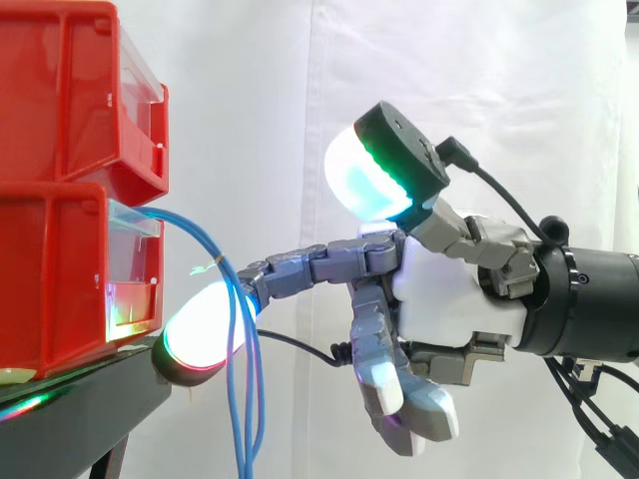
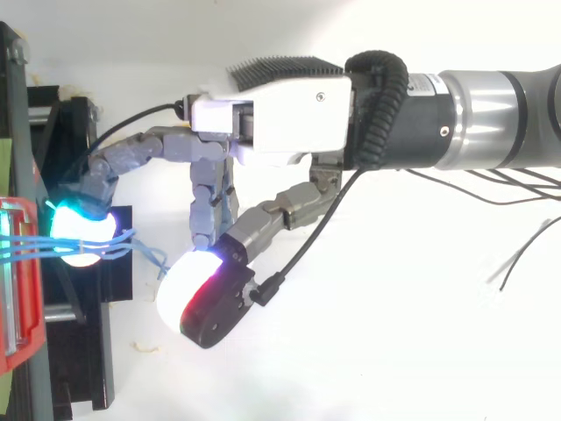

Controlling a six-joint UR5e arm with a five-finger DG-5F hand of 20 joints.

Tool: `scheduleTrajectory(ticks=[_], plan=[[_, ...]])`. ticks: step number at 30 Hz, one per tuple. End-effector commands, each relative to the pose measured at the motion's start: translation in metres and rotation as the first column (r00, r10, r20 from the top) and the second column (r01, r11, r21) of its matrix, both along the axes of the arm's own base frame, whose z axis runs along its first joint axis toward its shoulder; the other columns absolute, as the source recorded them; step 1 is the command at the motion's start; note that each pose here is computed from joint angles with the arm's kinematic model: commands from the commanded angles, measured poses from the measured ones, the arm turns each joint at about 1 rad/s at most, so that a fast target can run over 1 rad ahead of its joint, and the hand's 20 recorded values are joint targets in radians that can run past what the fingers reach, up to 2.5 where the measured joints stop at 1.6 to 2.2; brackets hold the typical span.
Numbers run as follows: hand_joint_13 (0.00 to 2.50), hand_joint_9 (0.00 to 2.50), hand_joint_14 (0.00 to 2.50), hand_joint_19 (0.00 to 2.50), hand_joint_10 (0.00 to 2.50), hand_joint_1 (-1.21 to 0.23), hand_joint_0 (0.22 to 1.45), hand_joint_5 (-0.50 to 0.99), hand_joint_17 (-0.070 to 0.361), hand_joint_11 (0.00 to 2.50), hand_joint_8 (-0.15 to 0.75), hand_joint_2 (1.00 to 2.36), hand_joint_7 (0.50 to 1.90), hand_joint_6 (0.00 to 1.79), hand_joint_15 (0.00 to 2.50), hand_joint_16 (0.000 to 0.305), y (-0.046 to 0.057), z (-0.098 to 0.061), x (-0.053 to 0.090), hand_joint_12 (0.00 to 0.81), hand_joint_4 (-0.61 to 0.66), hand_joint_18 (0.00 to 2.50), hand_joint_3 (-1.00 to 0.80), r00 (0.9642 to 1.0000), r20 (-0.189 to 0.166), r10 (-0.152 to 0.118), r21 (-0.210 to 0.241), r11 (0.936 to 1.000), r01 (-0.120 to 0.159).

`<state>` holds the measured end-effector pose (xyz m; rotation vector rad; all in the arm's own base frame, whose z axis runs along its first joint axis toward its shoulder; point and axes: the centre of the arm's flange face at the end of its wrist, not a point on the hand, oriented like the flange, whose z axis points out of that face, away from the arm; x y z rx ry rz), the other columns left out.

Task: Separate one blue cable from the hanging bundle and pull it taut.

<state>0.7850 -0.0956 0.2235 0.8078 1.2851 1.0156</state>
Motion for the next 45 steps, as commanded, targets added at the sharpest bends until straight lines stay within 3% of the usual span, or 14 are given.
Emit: scheduleTrajectory(ticks=[1,9,15,20,27,35,40,45], plan=[[1.6,1.48,0.01,0.31,0.01,-0.48,0.34,-0.13,0.174,0.21,0.385,1.0,0.83,0.5,0.42,0.077,0.0024,-0.0002,0.0002,0.432,0.27,1.69,-0.5,1.0,-0.003,0.006,0.024,0.9997,-0.006],[1.54,1.42,0.01,0.33,0.01,-0.48,0.37,-0.06,0.173,0.19,0.371,1.0,0.98,0.5,0.41,0.077,0.0048,-0.0004,0.0003,0.427,0.31,1.58,-0.5,1.0,-0.004,0.007,0.009,0.9999,-0.007],[1.49,1.41,0.02,0.36,0.01,-0.46,0.39,0.0,0.171,0.21,0.339,1.0,0.98,0.5,0.46,0.076,0.0036,-0.0007,-0.0001,0.397,0.32,1.52,-0.5,1.0,-0.007,0.007,0.013,0.9999,-0.006],[1.52,1.61,0.02,0.38,0.01,-0.42,0.41,0.07,0.165,0.17,0.265,1.0,0.98,0.5,0.5,0.073,0.0033,-0.0014,-0.0006,0.355,0.28,1.51,-0.5,0.9999,-0.014,0.006,0.028,0.9996,-0.005],[1.52,1.81,0.02,0.47,0.01,-0.33,0.53,0.12,0.136,0.22,0.204,1.0,1.11,0.5,0.55,0.06,0.0045,-0.0014,-0.0005,0.296,0.15,1.4,-0.5,0.9998,-0.016,0.012,0.062,0.998,-0.011],[1.53,1.9,0.02,0.52,0.01,-0.62,0.72,0.13,0.121,0.31,0.177,1.0,1.16,0.5,0.57,0.054,0.0045,0.0002,-0.0003,0.292,0.13,1.35,-0.47,0.9999,-0.011,0.012,0.061,0.9981,-0.011],[1.54,1.92,0.02,0.54,0.01,-0.68,0.74,0.13,0.12,0.33,0.177,1.01,1.17,0.5,0.59,0.053,0.0043,-0.001,-0.0002,0.285,0.12,1.34,-0.35,0.9999,-0.013,0.01,0.062,0.998,-0.009],[1.55,1.92,0.02,0.53,0.01,-0.67,0.74,0.13,0.124,0.33,0.183,1.01,1.19,0.5,0.6,0.055,0.0031,-0.0012,-0.0005,0.289,0.1,1.35,-0.37,0.9999,-0.015,0.009,0.064,0.9979,-0.008]])
